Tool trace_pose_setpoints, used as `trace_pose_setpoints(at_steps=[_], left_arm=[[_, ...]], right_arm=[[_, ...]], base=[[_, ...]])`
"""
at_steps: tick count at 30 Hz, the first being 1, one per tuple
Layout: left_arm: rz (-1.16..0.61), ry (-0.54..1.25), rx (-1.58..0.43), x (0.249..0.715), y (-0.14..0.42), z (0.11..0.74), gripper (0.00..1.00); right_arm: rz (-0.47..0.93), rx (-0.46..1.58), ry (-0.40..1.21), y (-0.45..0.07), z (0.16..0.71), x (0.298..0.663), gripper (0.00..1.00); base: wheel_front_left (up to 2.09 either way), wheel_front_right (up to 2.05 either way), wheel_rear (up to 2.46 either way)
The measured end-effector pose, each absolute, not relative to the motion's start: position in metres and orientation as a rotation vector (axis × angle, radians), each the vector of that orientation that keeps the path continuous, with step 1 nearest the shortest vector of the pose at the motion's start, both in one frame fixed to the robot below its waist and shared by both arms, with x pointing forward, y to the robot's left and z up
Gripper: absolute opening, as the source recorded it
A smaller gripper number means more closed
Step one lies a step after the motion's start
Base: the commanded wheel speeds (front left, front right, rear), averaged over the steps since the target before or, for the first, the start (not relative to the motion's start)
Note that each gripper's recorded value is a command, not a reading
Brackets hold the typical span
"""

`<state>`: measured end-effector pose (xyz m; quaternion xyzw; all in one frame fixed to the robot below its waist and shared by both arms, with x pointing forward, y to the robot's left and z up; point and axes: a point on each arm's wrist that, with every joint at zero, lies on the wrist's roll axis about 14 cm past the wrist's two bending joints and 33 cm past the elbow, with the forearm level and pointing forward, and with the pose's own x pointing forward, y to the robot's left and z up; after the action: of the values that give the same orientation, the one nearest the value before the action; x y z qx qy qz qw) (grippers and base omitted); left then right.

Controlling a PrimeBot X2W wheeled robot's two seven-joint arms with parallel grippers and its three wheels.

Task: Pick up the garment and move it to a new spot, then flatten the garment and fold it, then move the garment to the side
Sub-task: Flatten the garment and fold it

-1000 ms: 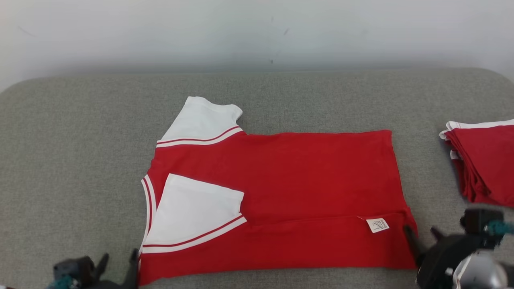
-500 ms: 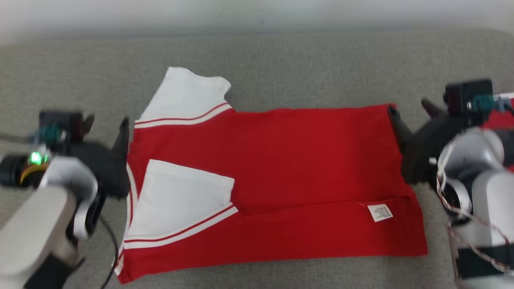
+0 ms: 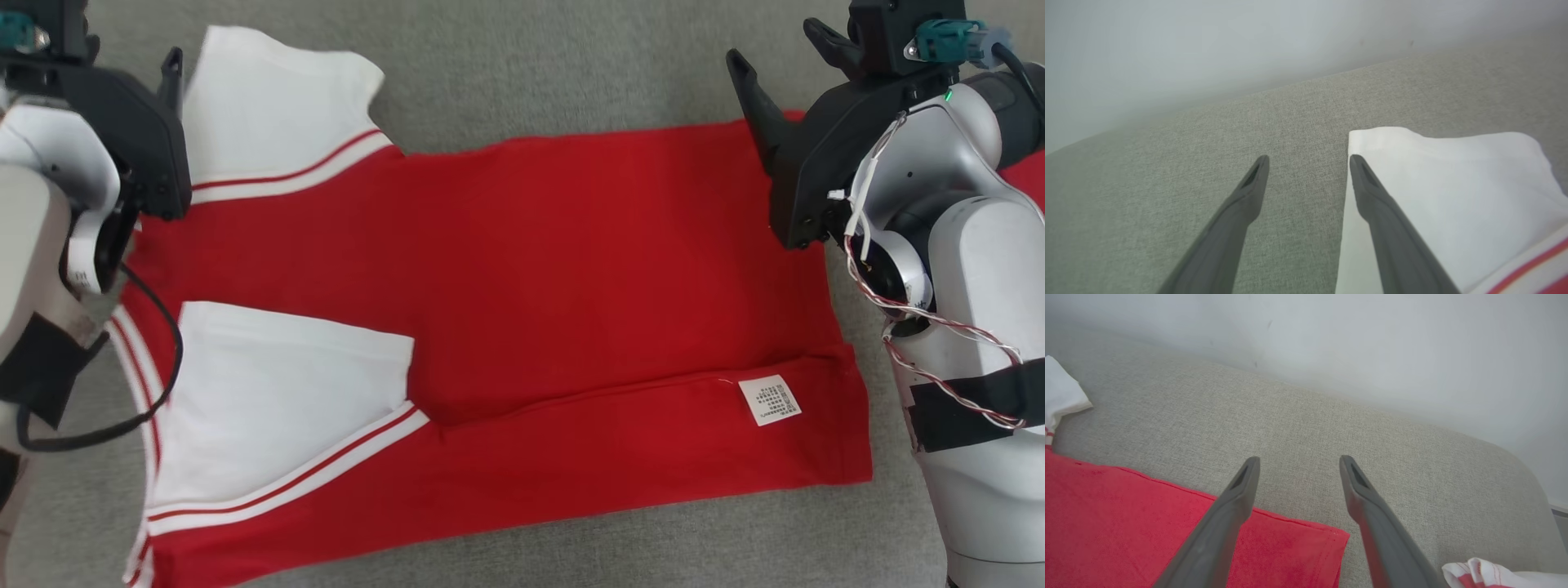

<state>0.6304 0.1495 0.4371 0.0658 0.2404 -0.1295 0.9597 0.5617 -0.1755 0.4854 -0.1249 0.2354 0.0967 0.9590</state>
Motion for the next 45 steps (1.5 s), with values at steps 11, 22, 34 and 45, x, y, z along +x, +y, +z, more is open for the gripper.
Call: trace_pose_setpoints(at_steps=[11, 22, 34, 45], left_arm=[[-0.297, 0.583, 0.131, 0.655, 0.125, 0.386, 1.0], [-0.336, 0.697, 0.087, 0.647, 0.119, 0.376, 0.37], [-0.377, 0.694, -0.016, 0.65, 0.116, 0.381, 0.0], [-0.417, 0.689, -0.045, 0.64, 0.126, 0.391, 0.0]], right_arm=[[0.134, -0.255, 0.585, -0.209, 0.434, 0.559, 1.0], [0.128, -0.253, 0.582, -0.211, 0.441, 0.554, 1.0], [0.072, -0.295, 0.614, -0.233, 0.435, 0.554, 1.0], [0.082, -0.346, 0.723, -0.235, 0.415, 0.555, 1.0]], base=[[0.0, 0.0, 0.0], [0.0, 0.0, 0.0], [0.0, 0.0, 0.0], [0.0, 0.0, 0.0]])
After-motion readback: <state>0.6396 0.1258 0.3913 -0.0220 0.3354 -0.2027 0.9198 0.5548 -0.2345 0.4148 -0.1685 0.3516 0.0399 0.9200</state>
